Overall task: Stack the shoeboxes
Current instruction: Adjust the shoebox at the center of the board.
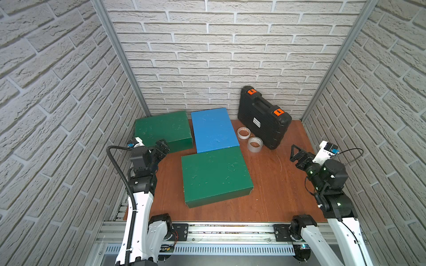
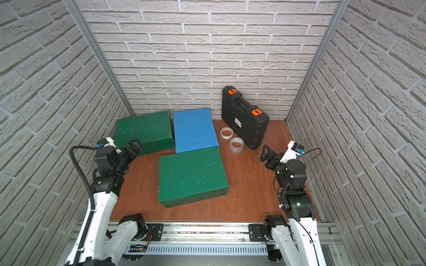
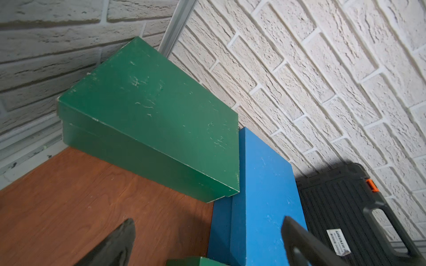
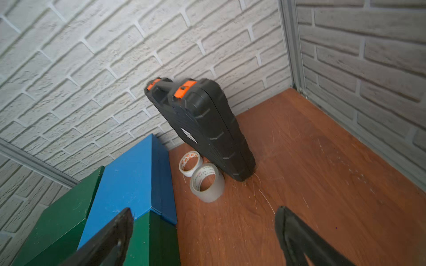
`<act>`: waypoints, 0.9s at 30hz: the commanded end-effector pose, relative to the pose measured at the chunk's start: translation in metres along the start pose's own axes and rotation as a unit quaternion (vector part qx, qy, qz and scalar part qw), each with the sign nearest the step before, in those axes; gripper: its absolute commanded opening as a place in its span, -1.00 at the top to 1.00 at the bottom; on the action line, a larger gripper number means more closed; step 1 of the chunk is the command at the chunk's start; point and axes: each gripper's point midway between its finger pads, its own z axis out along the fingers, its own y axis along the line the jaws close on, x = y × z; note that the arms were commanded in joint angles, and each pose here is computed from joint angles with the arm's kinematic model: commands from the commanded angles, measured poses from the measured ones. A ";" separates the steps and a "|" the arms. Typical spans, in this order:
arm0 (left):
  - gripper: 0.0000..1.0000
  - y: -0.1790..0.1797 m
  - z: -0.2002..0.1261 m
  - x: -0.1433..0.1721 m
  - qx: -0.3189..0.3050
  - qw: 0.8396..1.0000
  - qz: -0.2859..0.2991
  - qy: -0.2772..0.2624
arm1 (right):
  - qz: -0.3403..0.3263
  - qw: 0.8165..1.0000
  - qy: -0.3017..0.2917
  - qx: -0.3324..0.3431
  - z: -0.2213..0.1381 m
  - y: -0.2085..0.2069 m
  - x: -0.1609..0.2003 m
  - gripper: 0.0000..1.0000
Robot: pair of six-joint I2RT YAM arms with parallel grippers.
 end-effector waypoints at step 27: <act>-0.91 -0.114 0.067 0.092 0.129 0.957 0.165 0.203 | -0.249 0.930 0.225 -0.148 0.073 0.241 0.209 -0.53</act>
